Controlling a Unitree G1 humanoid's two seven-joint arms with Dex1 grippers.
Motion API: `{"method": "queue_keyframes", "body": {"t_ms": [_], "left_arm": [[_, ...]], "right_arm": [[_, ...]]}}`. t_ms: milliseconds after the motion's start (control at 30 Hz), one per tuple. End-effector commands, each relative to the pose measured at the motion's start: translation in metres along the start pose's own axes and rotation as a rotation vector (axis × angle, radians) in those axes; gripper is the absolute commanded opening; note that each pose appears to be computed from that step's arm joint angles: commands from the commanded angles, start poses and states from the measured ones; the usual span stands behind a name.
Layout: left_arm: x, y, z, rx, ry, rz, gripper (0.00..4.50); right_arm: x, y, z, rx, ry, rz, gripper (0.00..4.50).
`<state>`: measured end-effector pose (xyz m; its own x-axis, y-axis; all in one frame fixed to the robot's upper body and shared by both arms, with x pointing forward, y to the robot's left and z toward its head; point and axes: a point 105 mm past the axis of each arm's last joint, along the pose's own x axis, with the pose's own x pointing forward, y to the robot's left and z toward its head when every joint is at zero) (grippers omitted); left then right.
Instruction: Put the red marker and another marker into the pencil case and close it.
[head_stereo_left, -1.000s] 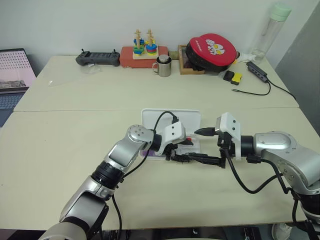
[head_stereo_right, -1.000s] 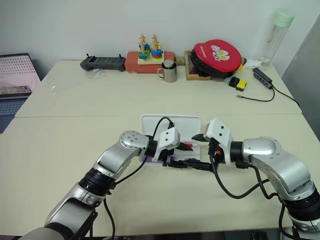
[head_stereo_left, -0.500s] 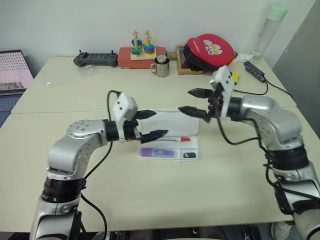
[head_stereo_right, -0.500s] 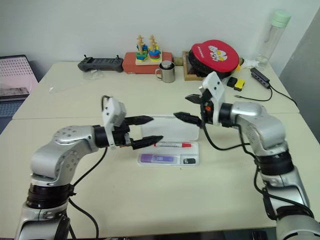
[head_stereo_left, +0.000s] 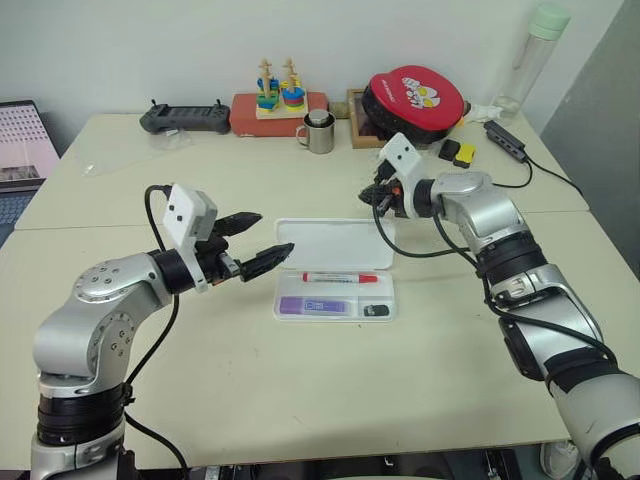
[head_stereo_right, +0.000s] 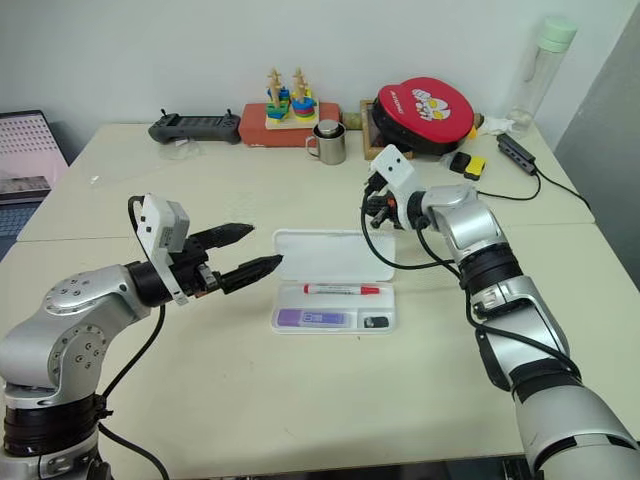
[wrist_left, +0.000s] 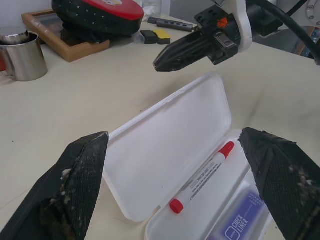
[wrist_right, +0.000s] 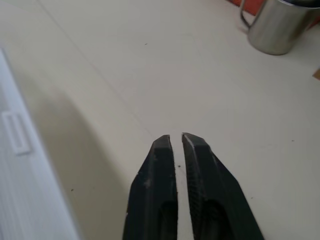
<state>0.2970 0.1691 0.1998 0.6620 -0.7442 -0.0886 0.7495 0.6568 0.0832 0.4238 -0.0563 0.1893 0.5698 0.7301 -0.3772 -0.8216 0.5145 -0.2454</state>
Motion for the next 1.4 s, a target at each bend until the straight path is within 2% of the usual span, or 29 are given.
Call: {"method": "queue_keyframes", "body": {"t_ms": [33, 200, 433, 633, 867, 1067, 1133, 1200, 1267, 1300, 1400], "left_arm": [[-0.008, 0.002, 0.014, 0.021, -0.029, -0.001, 4.50], [-0.013, -0.005, 0.018, 0.001, -0.004, -0.071, 4.50], [-0.021, -0.025, 0.010, 0.019, 0.084, -0.181, 4.50], [-0.025, -0.037, -0.010, 0.035, 0.174, -0.232, 4.50], [-0.022, -0.037, -0.018, 0.034, 0.192, -0.229, 4.50], [-0.020, -0.028, -0.020, 0.024, 0.177, -0.184, 4.50], [-0.018, -0.023, -0.021, 0.018, 0.173, -0.154, 4.50], [-0.018, -0.018, -0.022, 0.015, 0.168, -0.130, 4.50], [-0.021, 0.006, -0.018, -0.031, 0.117, -0.004, 4.50], [-0.022, 0.014, -0.018, -0.045, 0.102, 0.037, 4.50], [-0.024, 0.037, -0.028, -0.049, 0.123, 0.153, 4.50]], "right_arm": [[-0.004, 0.022, 0.007, -0.097, -0.018, 0.114, 0.03], [-0.015, 0.058, 0.004, -0.160, -0.027, 0.295, 0.03], [-0.033, 0.095, -0.006, -0.209, -0.021, 0.476, 0.03], [-0.027, 0.114, -0.043, -0.243, 0.122, 0.503, 0.03], [-0.025, 0.108, -0.067, -0.161, 0.177, 0.471, 0.03], [-0.037, 0.104, -0.078, -0.087, 0.177, 0.449, 0.03], [-0.043, 0.101, -0.081, -0.063, 0.157, 0.419, 0.03], [-0.048, 0.100, -0.069, -0.021, 0.073, 0.416, 0.03], [-0.060, 0.090, -0.040, 0.053, -0.103, 0.368, 0.03], [-0.064, 0.086, -0.034, 0.077, -0.145, 0.350, 0.03], [-0.075, 0.072, -0.046, 0.119, -0.111, 0.262, 0.53]]}}
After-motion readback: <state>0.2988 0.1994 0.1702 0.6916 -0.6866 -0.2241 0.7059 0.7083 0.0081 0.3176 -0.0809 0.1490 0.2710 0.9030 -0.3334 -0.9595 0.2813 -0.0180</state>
